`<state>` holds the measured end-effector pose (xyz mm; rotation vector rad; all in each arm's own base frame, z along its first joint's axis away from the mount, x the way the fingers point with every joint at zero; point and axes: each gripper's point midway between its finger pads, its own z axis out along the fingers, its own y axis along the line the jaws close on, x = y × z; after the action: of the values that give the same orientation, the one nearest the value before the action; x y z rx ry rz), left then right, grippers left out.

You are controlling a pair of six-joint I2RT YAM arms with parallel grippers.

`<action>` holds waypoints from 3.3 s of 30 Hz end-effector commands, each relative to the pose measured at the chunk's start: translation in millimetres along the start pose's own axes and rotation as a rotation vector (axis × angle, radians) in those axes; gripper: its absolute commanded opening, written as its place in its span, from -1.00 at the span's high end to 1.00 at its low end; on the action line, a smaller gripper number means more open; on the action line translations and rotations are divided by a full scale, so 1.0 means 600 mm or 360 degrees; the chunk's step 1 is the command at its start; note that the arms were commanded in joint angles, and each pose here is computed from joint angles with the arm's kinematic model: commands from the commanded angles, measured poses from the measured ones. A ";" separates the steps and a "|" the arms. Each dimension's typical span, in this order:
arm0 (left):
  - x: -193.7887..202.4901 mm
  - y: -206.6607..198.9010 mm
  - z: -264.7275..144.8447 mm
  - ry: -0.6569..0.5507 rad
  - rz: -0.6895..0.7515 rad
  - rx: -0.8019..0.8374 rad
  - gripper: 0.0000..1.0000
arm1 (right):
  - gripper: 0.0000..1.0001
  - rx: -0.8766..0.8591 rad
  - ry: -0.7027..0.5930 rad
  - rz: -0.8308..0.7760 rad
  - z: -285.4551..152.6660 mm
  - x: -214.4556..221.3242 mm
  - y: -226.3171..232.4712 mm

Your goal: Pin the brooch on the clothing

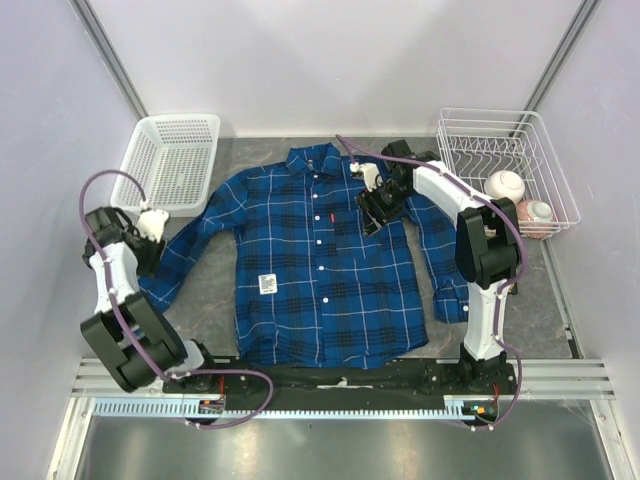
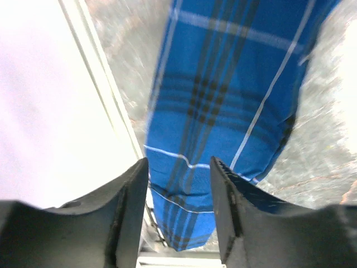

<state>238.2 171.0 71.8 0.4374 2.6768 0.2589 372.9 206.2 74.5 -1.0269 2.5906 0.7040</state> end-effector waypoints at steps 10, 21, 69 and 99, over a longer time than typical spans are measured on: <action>-0.280 -0.175 -0.085 -0.0590 0.0133 0.0401 -0.26 | -0.29 0.0037 0.0008 0.0064 0.010 0.006 -0.032; -0.219 -0.212 0.052 -0.0200 0.0331 0.0553 0.36 | -0.25 0.0074 0.0159 0.0266 0.018 0.097 -0.098; -0.333 -0.512 0.051 -0.0303 0.0510 0.1015 -0.17 | -0.57 0.0341 0.0832 -0.0572 -0.080 0.433 0.006; -0.333 -0.494 0.090 -0.0195 0.0508 0.0901 -0.04 | 1.00 0.1489 -0.0482 0.0069 -0.666 0.130 -0.220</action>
<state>342.9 -171.0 28.4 1.0542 2.4915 -0.4860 392.4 -73.0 340.8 -0.6010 2.1410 -0.3114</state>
